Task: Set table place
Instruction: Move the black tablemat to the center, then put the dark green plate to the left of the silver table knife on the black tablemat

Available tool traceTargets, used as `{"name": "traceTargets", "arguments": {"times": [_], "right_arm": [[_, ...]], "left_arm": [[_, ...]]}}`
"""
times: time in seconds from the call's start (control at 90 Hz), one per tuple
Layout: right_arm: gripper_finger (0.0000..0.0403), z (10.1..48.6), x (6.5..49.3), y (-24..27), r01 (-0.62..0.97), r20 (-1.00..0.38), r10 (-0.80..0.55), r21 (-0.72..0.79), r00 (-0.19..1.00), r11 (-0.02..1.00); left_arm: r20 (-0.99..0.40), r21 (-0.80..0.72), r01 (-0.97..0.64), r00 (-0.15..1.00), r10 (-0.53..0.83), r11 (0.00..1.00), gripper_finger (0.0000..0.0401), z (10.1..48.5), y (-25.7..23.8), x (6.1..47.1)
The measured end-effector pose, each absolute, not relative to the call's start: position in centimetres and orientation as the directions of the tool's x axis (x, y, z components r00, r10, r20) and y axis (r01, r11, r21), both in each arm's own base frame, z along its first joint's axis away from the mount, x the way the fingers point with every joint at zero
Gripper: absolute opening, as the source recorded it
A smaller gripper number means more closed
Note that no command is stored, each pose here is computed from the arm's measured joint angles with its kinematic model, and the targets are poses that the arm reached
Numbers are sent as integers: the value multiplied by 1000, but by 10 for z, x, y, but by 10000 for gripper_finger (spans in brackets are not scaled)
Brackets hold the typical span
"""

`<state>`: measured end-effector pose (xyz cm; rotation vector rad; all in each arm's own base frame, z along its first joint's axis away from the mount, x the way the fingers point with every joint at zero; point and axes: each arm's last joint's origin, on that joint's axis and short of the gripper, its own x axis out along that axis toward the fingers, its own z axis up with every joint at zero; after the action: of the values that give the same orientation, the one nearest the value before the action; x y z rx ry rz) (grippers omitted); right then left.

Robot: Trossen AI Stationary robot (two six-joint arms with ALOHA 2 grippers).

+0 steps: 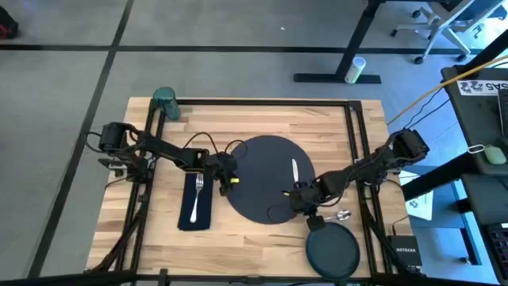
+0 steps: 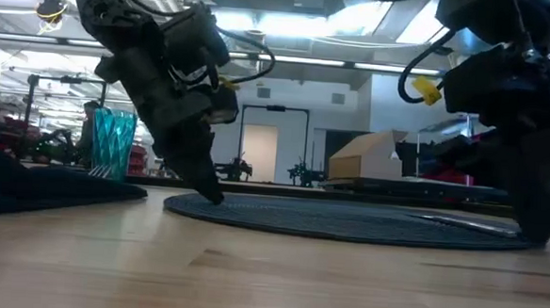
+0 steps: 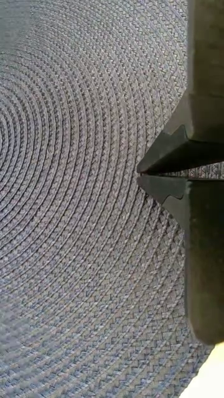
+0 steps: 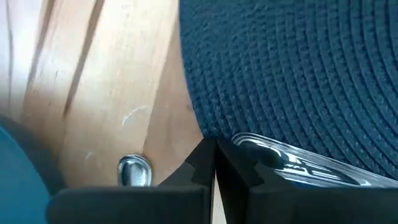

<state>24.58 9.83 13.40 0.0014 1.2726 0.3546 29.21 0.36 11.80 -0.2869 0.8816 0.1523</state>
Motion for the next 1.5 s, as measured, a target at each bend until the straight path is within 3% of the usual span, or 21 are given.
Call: {"name": "traceTargets", "arguments": {"times": [0.911, 1.3, 1.5], "right_arm": [[0, 134, 250, 82, -219, -946, 187, 129, 266, 967], [0, 152, 261, 87, -295, -918, 259, 168, 302, 941], [0, 170, 254, 91, -330, -930, 288, 205, 228, 922]], "left_arm": [[-781, -184, -234, 624, 2, 955, 1, 117, -1, 292], [-786, -164, -225, 618, 10, 960, 1, 117, 0, 291], [-787, -160, -224, 617, 13, 961, 1, 117, 0, 291]]}}
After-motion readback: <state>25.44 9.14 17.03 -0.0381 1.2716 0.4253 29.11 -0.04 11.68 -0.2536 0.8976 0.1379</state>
